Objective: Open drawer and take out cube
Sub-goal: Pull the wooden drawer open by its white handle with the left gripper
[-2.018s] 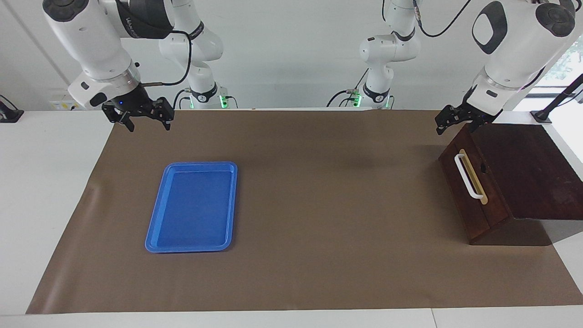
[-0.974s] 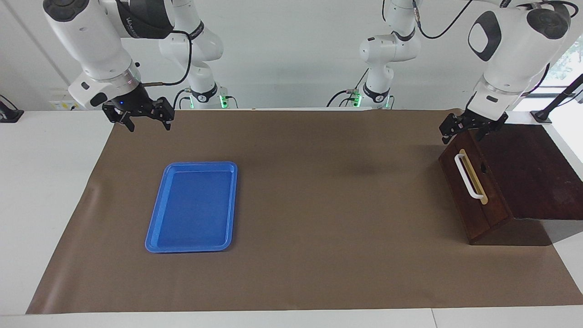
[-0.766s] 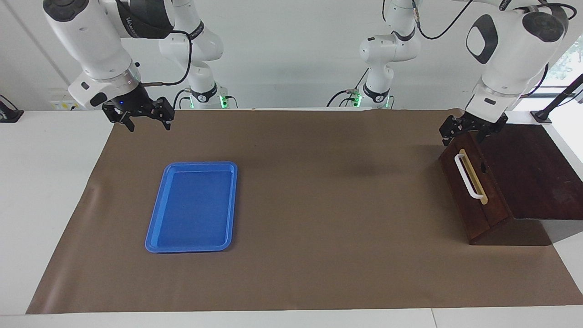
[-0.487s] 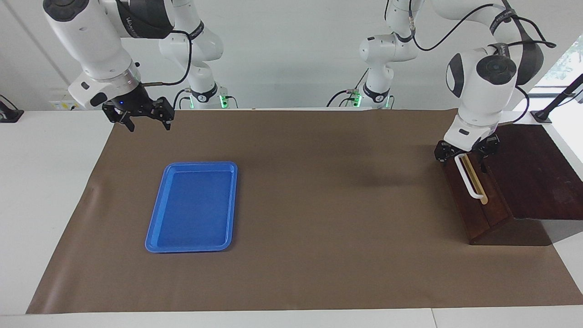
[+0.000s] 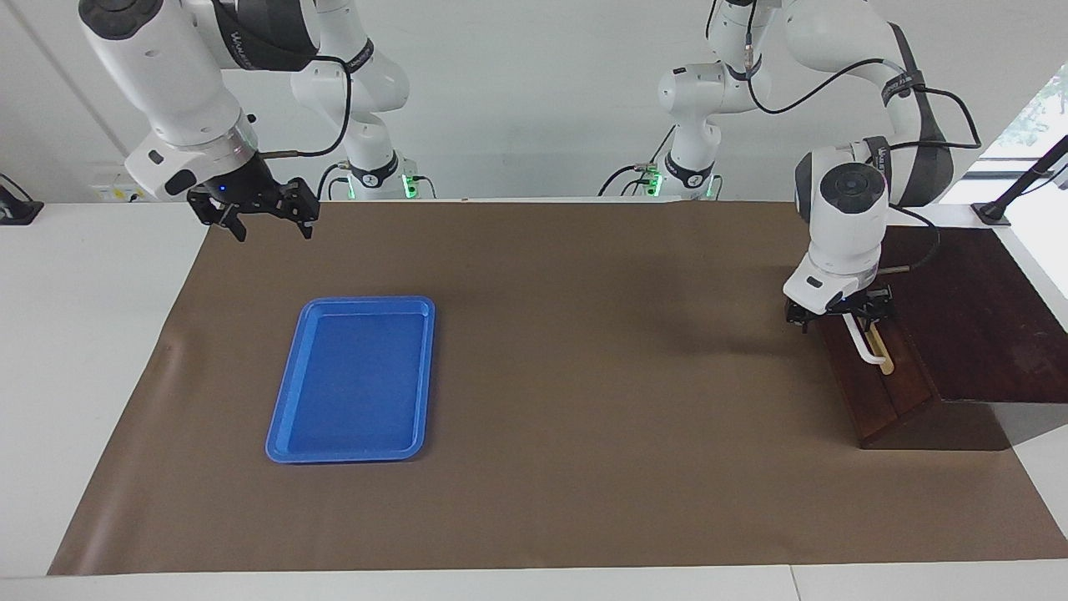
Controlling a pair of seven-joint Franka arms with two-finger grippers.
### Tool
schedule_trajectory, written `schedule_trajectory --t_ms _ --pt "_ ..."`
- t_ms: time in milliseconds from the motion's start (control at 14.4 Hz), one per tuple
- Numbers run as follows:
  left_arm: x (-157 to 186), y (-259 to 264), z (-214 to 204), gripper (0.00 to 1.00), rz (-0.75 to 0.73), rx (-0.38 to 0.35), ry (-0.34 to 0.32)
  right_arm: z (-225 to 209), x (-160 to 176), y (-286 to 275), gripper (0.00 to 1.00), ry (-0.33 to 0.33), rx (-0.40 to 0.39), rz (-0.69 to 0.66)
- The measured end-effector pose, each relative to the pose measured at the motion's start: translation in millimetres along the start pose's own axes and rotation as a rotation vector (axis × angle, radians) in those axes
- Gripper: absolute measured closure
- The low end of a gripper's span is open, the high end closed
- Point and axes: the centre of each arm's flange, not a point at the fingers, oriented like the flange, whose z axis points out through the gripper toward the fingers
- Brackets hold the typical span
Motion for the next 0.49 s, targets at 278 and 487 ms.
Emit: schedule_trajectory --t_ms 278,487 --pt "-0.5 2.1 16.3 0.00 0.008 0.000 0.010 0.0 0.0 0.0 0.00 0.000 0.000 0.000" --pt "6.6 13.4 34.1 0.00 -0.009 0.000 0.014 0.0 0.0 0.0 0.00 0.000 0.000 0.000"
